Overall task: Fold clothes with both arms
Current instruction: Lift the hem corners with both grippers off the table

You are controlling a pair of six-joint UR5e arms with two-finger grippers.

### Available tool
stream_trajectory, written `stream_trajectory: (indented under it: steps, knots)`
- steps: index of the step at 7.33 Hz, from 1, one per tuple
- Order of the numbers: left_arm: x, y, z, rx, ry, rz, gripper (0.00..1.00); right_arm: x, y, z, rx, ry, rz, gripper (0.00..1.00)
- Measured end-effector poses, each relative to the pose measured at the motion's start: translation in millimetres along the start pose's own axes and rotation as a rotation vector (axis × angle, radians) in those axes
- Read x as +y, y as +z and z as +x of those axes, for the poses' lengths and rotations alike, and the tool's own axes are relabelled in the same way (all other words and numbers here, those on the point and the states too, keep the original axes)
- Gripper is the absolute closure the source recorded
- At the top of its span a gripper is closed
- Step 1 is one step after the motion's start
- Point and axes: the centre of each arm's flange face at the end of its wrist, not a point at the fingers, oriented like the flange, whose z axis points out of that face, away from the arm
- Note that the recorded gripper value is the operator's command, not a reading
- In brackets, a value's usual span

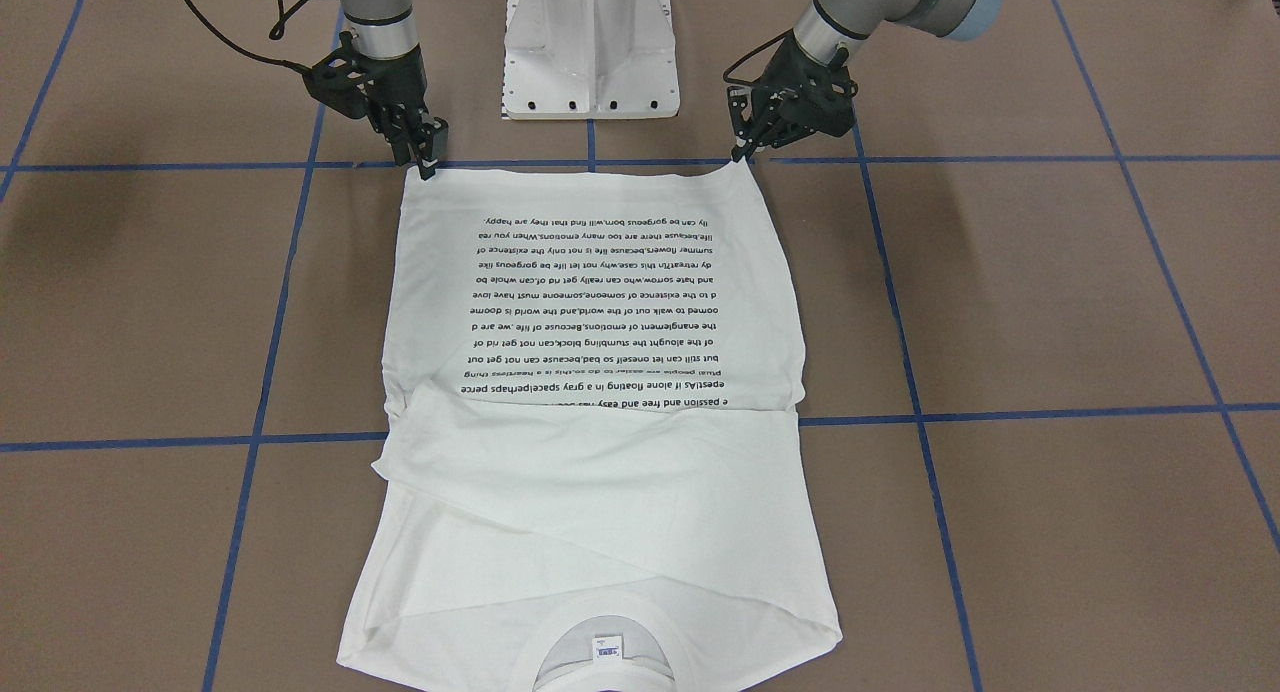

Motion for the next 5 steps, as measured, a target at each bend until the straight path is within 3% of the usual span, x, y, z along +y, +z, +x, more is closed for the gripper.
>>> stream_trajectory:
  steps: [3,5]
  knots:
    - [0.4,-1.0,-1.3,-0.002,0.000,-0.001,1.00,2.8,1.3,2.6,0.004,-0.013,0.005,0.53]
    - [0.5,-1.4,-1.5,-0.001,0.000,-0.001,1.00,6.4,5.5,6.3,0.008,-0.026,0.016,0.54]
